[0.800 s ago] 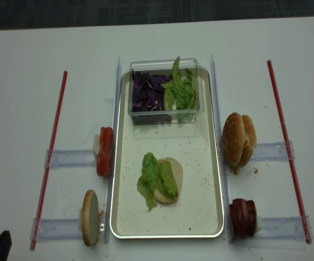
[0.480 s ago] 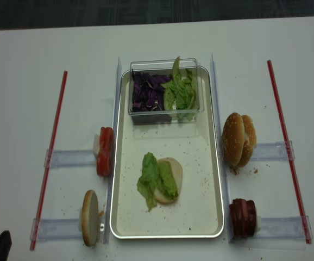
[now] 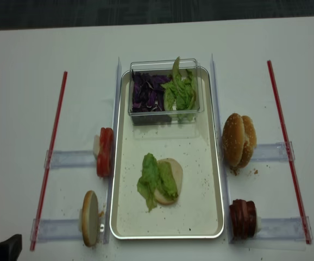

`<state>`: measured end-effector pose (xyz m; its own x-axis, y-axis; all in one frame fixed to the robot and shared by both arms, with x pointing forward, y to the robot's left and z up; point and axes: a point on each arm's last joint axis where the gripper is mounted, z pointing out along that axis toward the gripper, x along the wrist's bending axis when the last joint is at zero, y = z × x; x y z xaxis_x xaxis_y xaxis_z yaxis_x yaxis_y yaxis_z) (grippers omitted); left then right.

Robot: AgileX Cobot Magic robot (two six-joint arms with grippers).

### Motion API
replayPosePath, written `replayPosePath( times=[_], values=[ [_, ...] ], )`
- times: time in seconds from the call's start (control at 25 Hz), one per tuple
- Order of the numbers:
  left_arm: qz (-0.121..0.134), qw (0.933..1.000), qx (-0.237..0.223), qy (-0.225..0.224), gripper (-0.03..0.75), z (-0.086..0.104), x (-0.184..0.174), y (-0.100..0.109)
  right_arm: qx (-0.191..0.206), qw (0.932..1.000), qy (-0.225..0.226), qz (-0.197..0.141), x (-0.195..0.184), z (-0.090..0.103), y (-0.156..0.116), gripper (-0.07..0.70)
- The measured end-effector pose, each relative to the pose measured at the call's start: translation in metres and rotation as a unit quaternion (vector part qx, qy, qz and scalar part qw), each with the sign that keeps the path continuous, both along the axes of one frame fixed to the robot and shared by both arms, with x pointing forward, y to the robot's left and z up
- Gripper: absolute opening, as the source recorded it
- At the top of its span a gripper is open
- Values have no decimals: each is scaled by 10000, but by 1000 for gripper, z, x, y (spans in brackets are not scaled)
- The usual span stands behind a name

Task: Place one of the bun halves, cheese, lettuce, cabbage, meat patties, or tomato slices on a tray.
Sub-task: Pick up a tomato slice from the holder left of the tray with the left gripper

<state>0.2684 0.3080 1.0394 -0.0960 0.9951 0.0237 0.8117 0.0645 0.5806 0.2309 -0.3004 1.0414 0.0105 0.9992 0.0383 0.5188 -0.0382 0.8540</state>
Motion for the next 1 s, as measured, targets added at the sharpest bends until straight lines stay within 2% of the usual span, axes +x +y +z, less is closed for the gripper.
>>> replayPosePath(
  times=[0.12, 0.24, 0.44, 0.6, 0.68, 0.84, 1.0],
  values=[
    [2, 9962, -10, 871, 618, -7, 23, 0, 0, 10000, 0, 0, 0, 0, 0, 679],
    [2, 9862, -19, 1658, 618, -17, 44, 1, 0, 10000, 0, 0, 0, 0, 0, 679],
    [-3, 9685, -28, 2490, 618, -32, 67, 1, 0, 10000, 0, 0, 0, 0, 0, 679],
    [-7, 9584, -32, 2853, 618, -41, 77, 1, 0, 10000, 0, 0, 0, 0, 0, 679],
    [-12, 9583, -32, 2858, 618, -42, 79, 1, 0, 10000, 0, 0, 0, 0, 0, 679],
    [-14, 9657, -26, 2596, 618, -42, 86, 1, 0, 10000, 0, 0, 0, 0, 0, 679],
    [30, 9692, -53, 2460, 618, -42, 104, 1, 0, 10000, 0, 0, 0, 0, 0, 679]
  ],
)
